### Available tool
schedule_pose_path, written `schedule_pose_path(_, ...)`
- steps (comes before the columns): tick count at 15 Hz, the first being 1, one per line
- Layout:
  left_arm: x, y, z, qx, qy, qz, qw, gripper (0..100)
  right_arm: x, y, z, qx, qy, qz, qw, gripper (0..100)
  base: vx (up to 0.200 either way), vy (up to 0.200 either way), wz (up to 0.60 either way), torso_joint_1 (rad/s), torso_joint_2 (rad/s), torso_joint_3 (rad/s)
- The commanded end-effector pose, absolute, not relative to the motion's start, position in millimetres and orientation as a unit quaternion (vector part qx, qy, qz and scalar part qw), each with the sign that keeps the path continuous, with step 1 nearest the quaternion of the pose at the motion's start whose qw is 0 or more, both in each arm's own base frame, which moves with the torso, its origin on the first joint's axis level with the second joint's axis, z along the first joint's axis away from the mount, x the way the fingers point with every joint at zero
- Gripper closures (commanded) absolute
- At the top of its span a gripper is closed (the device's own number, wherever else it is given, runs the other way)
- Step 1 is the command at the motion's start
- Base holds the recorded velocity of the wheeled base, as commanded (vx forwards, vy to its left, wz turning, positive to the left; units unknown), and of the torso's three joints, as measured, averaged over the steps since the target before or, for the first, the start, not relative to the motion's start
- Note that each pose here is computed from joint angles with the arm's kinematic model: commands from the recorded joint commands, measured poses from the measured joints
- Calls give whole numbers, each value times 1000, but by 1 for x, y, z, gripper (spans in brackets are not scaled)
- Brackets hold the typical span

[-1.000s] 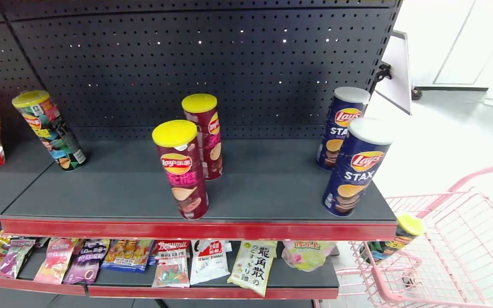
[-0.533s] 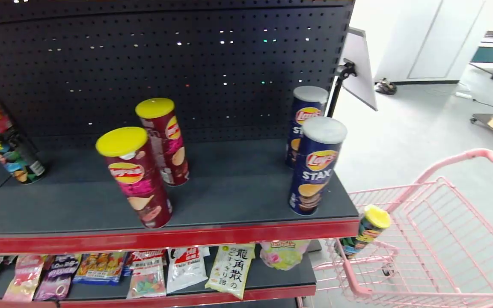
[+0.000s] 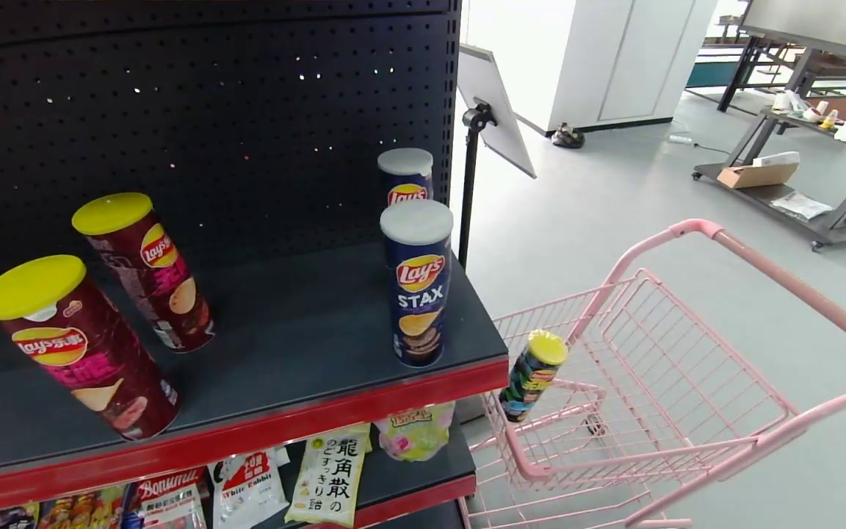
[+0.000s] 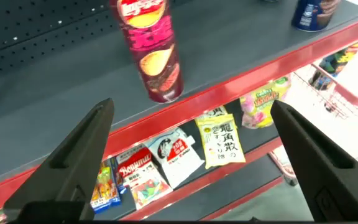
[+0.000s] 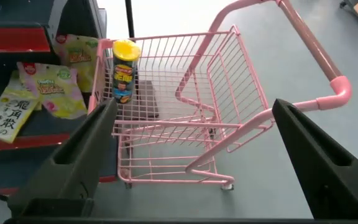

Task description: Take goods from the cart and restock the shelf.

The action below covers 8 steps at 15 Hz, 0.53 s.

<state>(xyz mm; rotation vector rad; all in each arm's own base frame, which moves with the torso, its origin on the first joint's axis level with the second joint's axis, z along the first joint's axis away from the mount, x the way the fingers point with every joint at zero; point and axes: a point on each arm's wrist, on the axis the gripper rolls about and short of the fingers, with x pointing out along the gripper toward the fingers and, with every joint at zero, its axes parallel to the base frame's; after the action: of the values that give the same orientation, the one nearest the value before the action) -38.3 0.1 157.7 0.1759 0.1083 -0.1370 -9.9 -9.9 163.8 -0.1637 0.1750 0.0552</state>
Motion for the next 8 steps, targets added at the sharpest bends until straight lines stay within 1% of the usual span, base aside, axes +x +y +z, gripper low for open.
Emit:
schedule_pose_path(1,-41,0,157,87,46,-69,993,0,-9,-10,163,-83,90,26,992,0,0,0,0,0,0,0)
schedule_pose_path(3,-42,1,157,87,43,-75,992,0,-9,-10,163,-83,90,23,992,0,0,0,0,-45,84,57)
schedule_pose_path(8,-43,1,152,87,41,-77,992,0,-9,-10,160,-83,94,22,992,0,0,0,0,-128,336,195)
